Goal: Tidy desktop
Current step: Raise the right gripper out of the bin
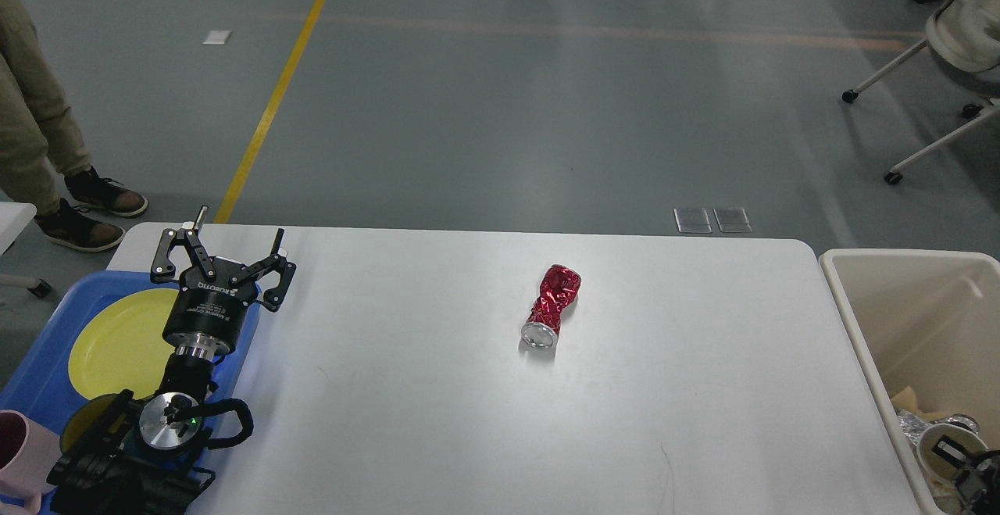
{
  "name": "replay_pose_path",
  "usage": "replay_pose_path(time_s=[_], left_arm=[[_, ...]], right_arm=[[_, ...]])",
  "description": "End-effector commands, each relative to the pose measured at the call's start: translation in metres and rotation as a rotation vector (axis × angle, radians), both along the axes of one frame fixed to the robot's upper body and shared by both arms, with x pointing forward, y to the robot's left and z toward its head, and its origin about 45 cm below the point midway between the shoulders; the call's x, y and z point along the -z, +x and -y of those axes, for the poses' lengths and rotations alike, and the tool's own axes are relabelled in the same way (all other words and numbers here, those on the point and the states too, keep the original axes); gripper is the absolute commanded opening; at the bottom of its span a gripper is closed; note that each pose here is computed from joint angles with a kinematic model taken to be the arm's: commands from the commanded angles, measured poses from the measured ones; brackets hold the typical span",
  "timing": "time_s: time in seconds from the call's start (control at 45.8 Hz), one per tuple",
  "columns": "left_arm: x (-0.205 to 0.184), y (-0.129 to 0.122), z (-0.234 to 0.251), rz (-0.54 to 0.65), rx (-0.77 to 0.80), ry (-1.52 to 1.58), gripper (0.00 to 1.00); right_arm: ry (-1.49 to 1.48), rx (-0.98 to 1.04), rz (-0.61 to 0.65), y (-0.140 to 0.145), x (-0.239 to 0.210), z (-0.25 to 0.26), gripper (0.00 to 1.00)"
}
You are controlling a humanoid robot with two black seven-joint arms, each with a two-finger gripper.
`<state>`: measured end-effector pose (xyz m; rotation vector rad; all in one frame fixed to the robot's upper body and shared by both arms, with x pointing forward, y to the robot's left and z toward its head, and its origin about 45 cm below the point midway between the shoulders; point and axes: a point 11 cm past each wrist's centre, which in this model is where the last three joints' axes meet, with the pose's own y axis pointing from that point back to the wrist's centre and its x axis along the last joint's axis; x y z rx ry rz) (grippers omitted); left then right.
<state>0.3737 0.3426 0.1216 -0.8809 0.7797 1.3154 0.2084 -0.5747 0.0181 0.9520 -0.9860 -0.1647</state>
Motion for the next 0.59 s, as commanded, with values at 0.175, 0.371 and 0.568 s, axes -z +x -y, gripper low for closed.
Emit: replay_pose_path(time_s=[0.175, 0.371, 0.568], left_arm=[[0.0, 0.0, 0.0001, 0.0, 0.001, 0.001, 0.96], [0.0, 0.0, 0.0001, 0.0, 0.001, 0.001, 0.96], [0.0, 0.0, 0.0001, 0.0, 0.001, 0.001, 0.96]], right_arm=[[-0.053, -0.008, 0.051, 0.0023, -0.0063, 0.0068, 1.0], [-0.054, -0.009, 0.055, 0.0038, -0.008, 0.0079, 1.0], [-0.056, -0.01, 0.063, 0.0072, -0.0111, 0.0095, 1.0]])
